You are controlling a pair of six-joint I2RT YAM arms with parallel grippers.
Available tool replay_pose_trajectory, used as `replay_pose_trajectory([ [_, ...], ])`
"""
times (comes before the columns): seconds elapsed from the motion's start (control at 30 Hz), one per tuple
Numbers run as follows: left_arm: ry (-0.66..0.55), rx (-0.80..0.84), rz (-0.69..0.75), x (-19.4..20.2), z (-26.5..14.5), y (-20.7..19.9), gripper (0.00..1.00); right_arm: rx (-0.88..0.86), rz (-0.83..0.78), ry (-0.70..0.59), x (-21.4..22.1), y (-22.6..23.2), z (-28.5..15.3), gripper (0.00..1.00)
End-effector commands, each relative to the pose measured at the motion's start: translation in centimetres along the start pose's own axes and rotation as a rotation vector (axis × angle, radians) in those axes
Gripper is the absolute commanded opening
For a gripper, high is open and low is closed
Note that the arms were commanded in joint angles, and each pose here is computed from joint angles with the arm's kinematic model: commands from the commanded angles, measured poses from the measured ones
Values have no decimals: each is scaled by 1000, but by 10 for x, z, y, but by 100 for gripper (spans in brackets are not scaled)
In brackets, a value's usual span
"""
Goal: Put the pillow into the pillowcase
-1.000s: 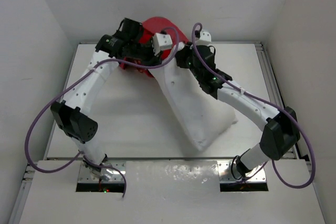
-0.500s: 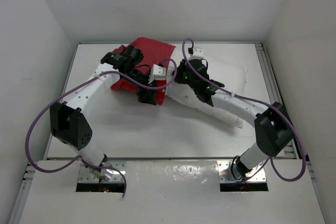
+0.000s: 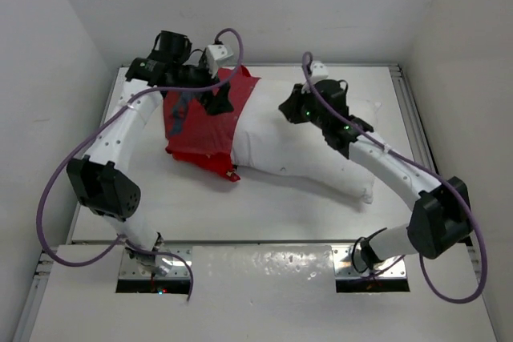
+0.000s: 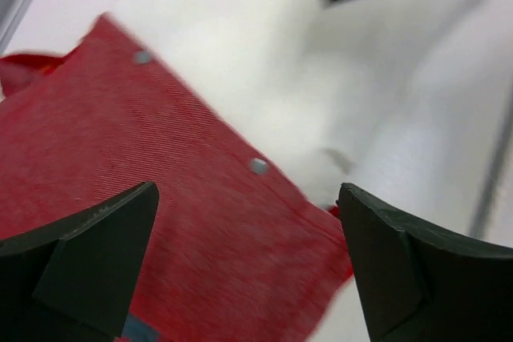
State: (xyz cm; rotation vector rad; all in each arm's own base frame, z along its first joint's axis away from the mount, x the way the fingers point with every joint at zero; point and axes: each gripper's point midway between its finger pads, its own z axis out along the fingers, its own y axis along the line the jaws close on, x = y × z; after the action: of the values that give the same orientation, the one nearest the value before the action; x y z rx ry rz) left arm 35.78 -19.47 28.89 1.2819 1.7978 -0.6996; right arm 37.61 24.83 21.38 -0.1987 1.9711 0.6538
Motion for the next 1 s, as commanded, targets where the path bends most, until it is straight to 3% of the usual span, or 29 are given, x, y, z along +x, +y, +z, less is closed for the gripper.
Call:
replay_pose_trajectory([
  [0.0, 28, -291, -95, -13, 39, 59, 91, 77, 15, -25, -41, -28, -14, 4],
  [0.03, 64, -359, -98, -10, 55, 69, 88, 146, 33, -20, -48, -49, -18, 11],
  [0.07, 70, -396, -89, -12, 61, 75, 88, 179, 47, -17, -51, -61, -20, 28],
  [0.1, 44, -395, -71, -21, 66, 74, 88, 224, 74, -23, -55, -80, -25, 67],
  [0.13, 97, -536, -71, -8, 71, 101, 90, 249, 89, -13, -54, -90, -28, 77],
  [0.2, 112, -597, -50, -9, 81, 109, 90, 326, 103, -16, -55, -119, -37, 96],
  [0.23, 134, -618, -47, -2, 90, 114, 90, 359, 104, -15, -54, -128, -43, 99],
  [0.37, 236, -637, -60, 29, 103, 123, 82, 496, 131, 40, -38, -178, -57, 99],
  [0.43, 294, -613, -79, 50, 112, 123, 67, 542, 183, 109, -23, -207, -58, 99],
  [0.47, 304, -601, -83, 53, 114, 121, 59, 562, 205, 125, -19, -221, -61, 99],
  [0.5, 324, -568, -95, 60, 119, 117, 34, 527, 223, 145, -17, -222, -55, 99],
  [0.6, 284, -495, -111, 48, 121, 107, 0, 488, 236, 193, -5, -243, -37, 99],
  [0.7, 220, -418, -107, 27, 121, 97, 0, 401, 212, 260, 11, -241, -9, 99],
  [0.77, 176, -371, -111, 13, 120, 90, 0, 294, 163, 341, 31, -211, 17, 98],
  [0.8, 172, -361, -124, 12, 118, 89, 0, 268, 154, 373, 40, -203, 20, 93],
  [0.87, 148, -336, -125, 2, 113, 85, 0, 185, 134, 428, 61, -178, 26, 61],
  [0.9, 131, -338, -126, -4, 108, 87, 0, 150, 135, 420, 64, -164, 30, 36],
  [0.93, 129, -329, -131, -3, 107, 87, 0, 140, 146, 418, 69, -159, 28, 35],
  [0.97, 97, -304, -125, -14, 103, 82, 0, 135, 173, 439, 87, -154, 23, 8],
])
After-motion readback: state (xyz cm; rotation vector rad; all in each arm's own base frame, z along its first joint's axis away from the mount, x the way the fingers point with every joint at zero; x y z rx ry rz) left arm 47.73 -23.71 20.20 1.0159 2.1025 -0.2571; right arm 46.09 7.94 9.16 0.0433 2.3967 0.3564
